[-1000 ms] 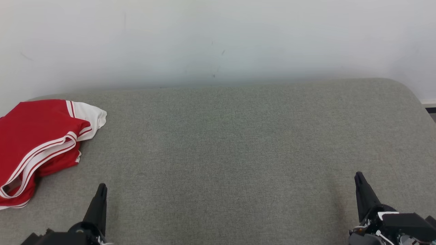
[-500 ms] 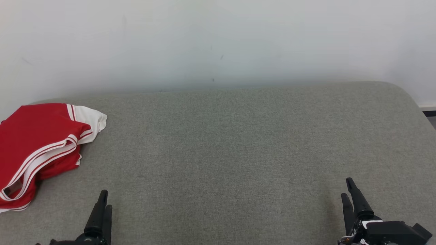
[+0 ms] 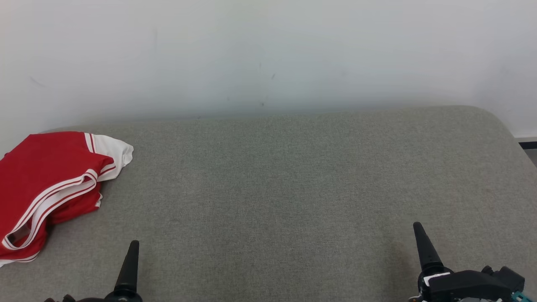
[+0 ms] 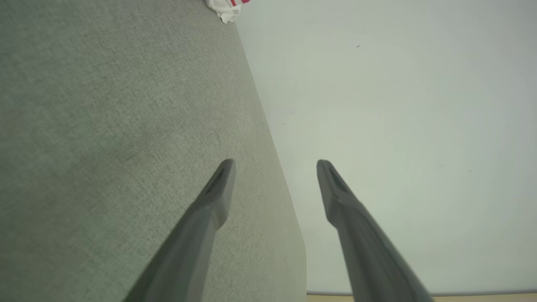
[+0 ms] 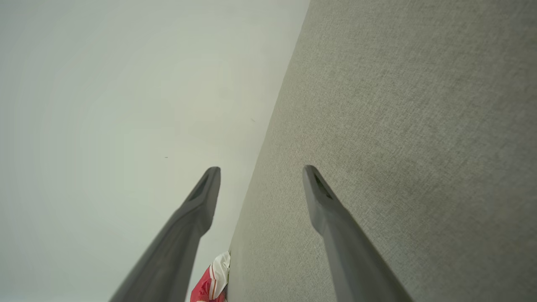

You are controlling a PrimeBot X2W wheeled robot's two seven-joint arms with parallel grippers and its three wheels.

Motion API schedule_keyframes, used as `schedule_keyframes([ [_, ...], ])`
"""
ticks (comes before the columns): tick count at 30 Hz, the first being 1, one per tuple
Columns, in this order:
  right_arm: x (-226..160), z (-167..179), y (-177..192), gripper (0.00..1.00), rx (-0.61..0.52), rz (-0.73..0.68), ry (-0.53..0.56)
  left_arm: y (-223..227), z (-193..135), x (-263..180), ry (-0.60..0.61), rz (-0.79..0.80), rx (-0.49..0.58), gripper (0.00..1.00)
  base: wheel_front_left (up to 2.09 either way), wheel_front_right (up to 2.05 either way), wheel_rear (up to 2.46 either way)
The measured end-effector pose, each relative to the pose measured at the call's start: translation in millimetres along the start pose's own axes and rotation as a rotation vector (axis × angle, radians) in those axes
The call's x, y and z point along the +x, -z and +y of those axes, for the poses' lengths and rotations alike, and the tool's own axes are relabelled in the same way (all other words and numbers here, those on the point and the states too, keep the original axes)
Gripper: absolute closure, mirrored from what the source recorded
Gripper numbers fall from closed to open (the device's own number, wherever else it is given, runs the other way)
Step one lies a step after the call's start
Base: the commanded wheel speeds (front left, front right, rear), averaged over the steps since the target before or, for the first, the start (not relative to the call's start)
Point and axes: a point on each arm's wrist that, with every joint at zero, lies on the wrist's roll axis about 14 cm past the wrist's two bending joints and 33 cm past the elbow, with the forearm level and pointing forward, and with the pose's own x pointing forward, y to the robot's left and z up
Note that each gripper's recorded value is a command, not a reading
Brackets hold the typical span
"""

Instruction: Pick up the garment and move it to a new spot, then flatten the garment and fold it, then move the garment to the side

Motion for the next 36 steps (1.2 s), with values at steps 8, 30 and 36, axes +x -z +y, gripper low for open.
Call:
schedule_keyframes([
  [8, 0.2, 1.8, 6.9, 0.00, -0.196, 0.020, -0.007, 3.0, -0.5, -2.7, -0.008, -0.002, 0.157, 0.00, 0.00, 0.00, 0.00],
  [30, -8.1, 16.2, 17.4, 0.00, -0.565, 0.060, -0.071, 8.1, -1.7, -15.1, 0.002, -0.011, 0.583, 0.00, 0.00, 0.00, 0.00],
  [36, -9.4, 20.0, 19.1, 0.00, -0.638, 0.062, -0.087, 8.6, -4.2, -17.8, 0.016, -0.020, 0.673, 0.00, 0.00, 0.00, 0.00],
])
